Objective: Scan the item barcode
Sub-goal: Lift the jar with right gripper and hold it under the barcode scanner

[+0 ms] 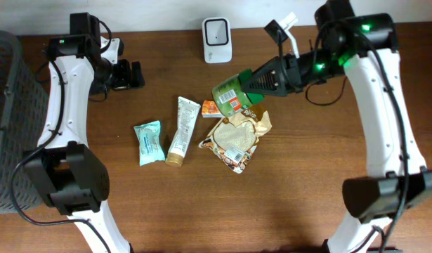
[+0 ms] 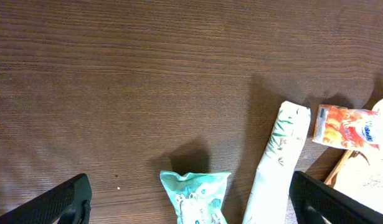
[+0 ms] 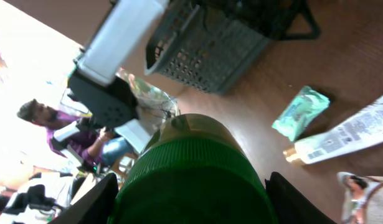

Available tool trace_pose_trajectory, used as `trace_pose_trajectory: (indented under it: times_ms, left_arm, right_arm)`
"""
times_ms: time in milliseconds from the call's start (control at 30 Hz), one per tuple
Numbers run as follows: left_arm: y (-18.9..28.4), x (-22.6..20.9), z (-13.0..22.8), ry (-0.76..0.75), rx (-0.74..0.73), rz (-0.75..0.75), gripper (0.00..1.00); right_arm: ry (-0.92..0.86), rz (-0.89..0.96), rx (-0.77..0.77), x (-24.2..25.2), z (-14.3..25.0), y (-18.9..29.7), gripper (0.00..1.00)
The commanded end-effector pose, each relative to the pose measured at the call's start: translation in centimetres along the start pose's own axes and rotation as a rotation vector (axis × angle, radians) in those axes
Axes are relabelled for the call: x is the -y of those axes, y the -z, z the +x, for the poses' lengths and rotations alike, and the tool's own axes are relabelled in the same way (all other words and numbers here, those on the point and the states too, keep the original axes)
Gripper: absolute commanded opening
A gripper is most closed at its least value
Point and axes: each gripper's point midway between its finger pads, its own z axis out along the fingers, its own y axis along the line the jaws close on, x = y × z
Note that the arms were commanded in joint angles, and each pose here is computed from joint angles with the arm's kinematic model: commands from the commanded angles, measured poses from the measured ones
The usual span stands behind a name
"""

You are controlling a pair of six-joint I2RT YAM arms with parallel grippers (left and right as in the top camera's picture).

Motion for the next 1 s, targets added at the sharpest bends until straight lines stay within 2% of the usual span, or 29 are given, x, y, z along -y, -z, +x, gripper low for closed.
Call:
trace_pose_trajectory:
  times_ms: [0,67,300,400,600,767,967]
  left_arm:
    - [0.9,0.0,0.0,-0.016,0.019,-0.002,0.99]
    - [0.9,0.0,0.0,-0.016,0.018,-0.002,0.99]
    - [0.9,0.0,0.0,-0.016,0.018,-0.002,0.99]
    - [0.9,0.0,0.0,-0.016,0.018,-0.002,0.99]
    - [0.9,0.0,0.0,-0.016,0.018,-0.002,0.99]
    - [0.9,0.0,0.0,-0.016,0.018,-0.002,0.99]
    - [0.9,0.0,0.0,-0.016,0.018,-0.002,0.99]
  right_arm:
    - [-0.075,0.062,0.04,-1.5,-1.4,0.7,0.44]
    - [-0.115,0.137,0.052,-0.1,-2.1,0.7,0.44]
    - [-0.077,0.152,0.223,1.4,-9.1,0.2,0.43]
    - [-0.069,0.128,0.265,3.4,-11.3,-0.2,0.44]
    - [-0.088,0.138,0.304,9.8,-13.5,-1.6,0.44]
    - [-0.053,0.428,0.369,17.1,-14.0,-1.3,0.44]
    - [0.229,1.036,0.386,22.3,-15.7,0.5,0.43]
